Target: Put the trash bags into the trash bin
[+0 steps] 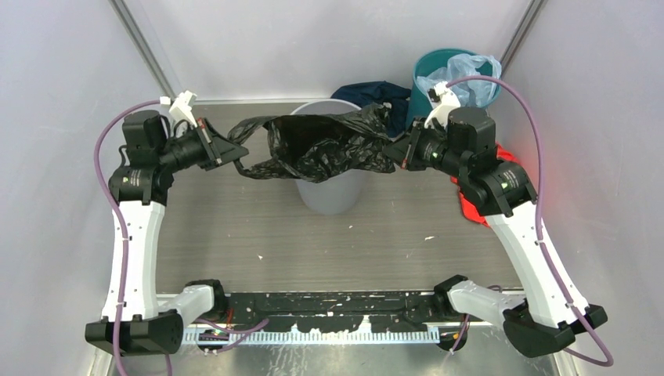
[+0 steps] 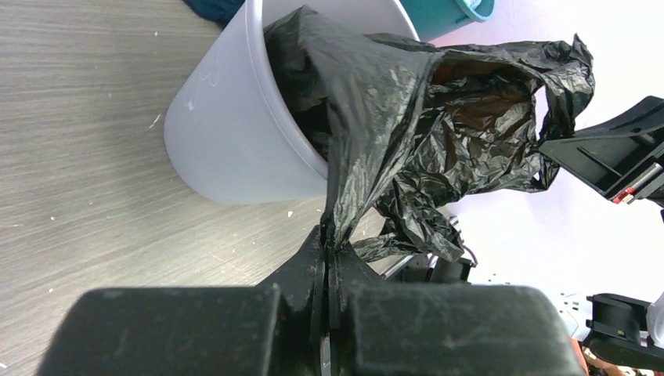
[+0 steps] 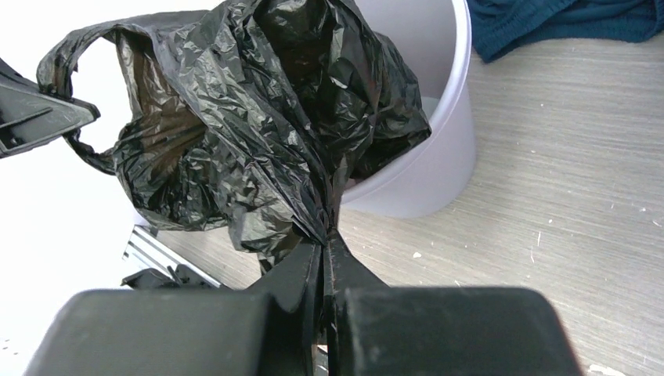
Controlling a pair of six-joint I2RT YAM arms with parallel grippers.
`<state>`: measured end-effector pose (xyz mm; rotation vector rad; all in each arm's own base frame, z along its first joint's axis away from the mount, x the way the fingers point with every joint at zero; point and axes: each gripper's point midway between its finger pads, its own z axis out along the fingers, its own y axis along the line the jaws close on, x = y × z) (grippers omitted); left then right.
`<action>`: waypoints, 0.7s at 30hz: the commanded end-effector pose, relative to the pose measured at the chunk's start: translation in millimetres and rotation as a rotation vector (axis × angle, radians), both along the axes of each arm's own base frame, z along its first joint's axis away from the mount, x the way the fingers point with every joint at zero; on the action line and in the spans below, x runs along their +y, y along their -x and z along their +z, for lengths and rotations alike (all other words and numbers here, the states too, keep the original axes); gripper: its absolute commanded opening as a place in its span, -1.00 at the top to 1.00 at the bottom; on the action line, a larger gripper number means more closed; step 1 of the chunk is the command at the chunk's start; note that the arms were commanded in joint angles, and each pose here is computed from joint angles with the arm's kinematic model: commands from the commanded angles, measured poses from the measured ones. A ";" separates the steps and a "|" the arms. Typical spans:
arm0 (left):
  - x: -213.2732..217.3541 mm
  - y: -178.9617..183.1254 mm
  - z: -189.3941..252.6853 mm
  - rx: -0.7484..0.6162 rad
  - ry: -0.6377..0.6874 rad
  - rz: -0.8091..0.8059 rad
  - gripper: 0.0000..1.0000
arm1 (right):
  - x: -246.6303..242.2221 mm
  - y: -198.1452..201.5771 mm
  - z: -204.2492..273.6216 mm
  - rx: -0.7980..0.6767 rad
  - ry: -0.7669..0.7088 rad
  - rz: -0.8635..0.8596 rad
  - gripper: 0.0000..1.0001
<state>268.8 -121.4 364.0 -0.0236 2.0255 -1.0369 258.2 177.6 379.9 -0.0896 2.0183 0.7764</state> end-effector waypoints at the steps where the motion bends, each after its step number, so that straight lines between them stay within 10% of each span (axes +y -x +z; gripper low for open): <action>1: -1.4 2.9 6.2 -0.033 0.009 -0.013 1.00 | -1.0 11.0 3.4 -0.010 -0.018 0.012 0.84; 21: -17.0 -11.4 -30.0 0.039 -0.026 -0.031 1.00 | 0.2 20.3 -52.2 0.119 0.013 0.023 0.85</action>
